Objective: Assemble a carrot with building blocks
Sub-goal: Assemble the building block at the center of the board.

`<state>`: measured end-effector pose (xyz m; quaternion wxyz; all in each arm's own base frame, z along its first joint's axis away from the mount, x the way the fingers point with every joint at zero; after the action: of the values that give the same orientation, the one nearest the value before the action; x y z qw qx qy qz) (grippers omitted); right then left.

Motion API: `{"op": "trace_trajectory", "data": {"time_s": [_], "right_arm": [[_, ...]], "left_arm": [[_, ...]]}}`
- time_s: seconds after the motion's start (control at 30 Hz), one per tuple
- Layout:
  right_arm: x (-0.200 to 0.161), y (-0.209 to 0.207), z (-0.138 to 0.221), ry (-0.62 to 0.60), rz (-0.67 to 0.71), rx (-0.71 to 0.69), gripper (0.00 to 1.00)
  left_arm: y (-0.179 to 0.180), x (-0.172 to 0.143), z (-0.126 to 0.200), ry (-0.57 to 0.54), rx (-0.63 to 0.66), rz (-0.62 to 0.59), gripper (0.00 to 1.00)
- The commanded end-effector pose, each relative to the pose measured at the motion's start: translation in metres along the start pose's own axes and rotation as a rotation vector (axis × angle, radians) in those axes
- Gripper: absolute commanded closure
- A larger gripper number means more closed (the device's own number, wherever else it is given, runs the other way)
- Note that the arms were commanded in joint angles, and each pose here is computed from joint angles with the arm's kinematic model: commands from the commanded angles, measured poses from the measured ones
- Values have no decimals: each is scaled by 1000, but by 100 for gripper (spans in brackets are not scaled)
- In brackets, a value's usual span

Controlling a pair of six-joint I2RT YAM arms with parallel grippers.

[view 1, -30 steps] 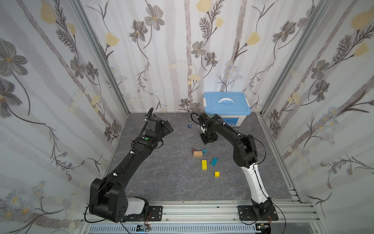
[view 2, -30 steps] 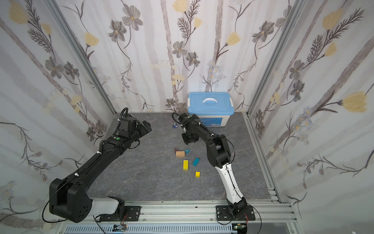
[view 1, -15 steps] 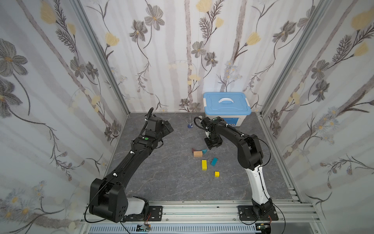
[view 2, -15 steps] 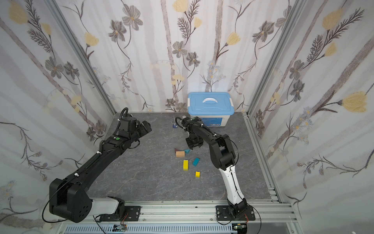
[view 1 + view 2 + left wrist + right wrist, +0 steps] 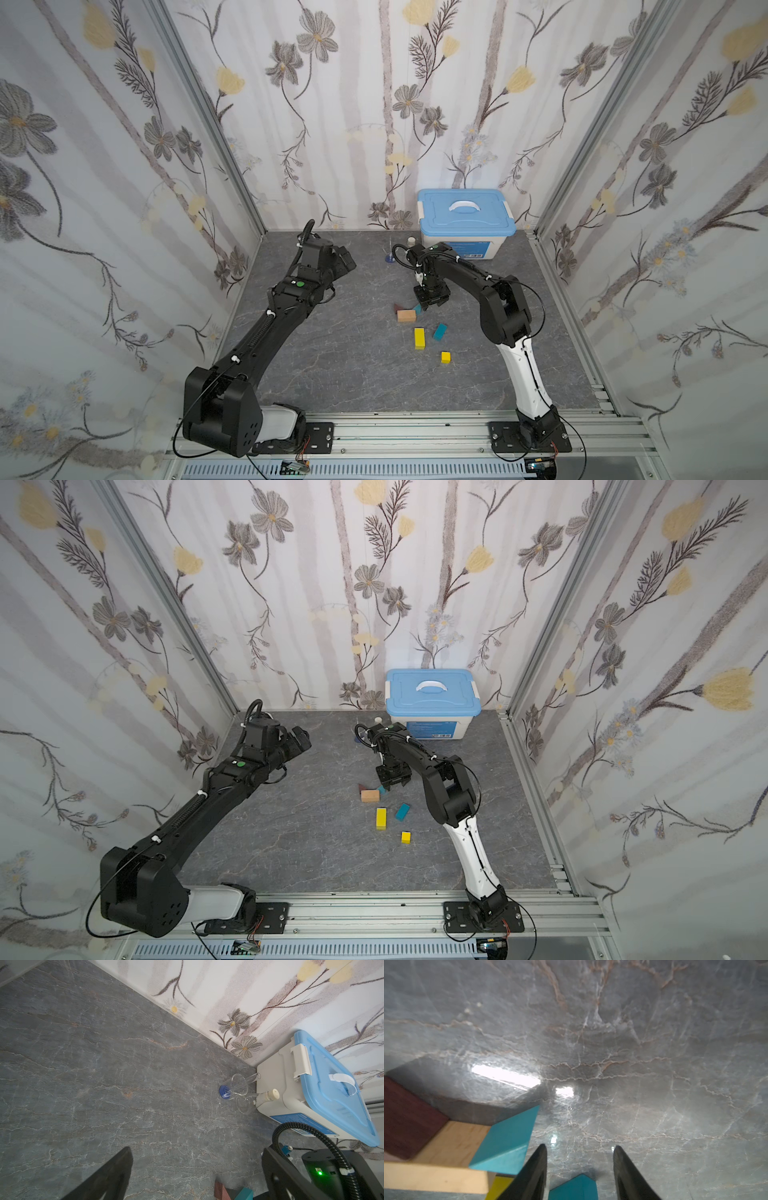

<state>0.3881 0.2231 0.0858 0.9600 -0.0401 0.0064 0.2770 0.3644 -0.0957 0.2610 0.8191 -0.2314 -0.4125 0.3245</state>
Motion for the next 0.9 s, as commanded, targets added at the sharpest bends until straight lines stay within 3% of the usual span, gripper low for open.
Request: {"op": "trace_trajectory", "data": {"time_s": [0.0, 0.87], "right_arm": [[-1, 1, 1, 11, -13, 4, 49], [0, 15, -2, 16, 27, 8, 49]], "left_arm": [[-4, 5, 1, -17, -12, -3, 0], [-2, 4, 2, -20, -9, 0, 0]]}}
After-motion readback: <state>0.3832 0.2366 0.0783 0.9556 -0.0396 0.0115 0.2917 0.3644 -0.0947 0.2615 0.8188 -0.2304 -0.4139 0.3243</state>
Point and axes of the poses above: each gripper's point midway between its finger pads, its own z axis back along the fingers, its own y axis along the line the jaws close on, x = y × z, the point moved 5 cm from there along z, back along the fingers, and after that the axes turned 15 degrees about z, right-handed, at the moved point
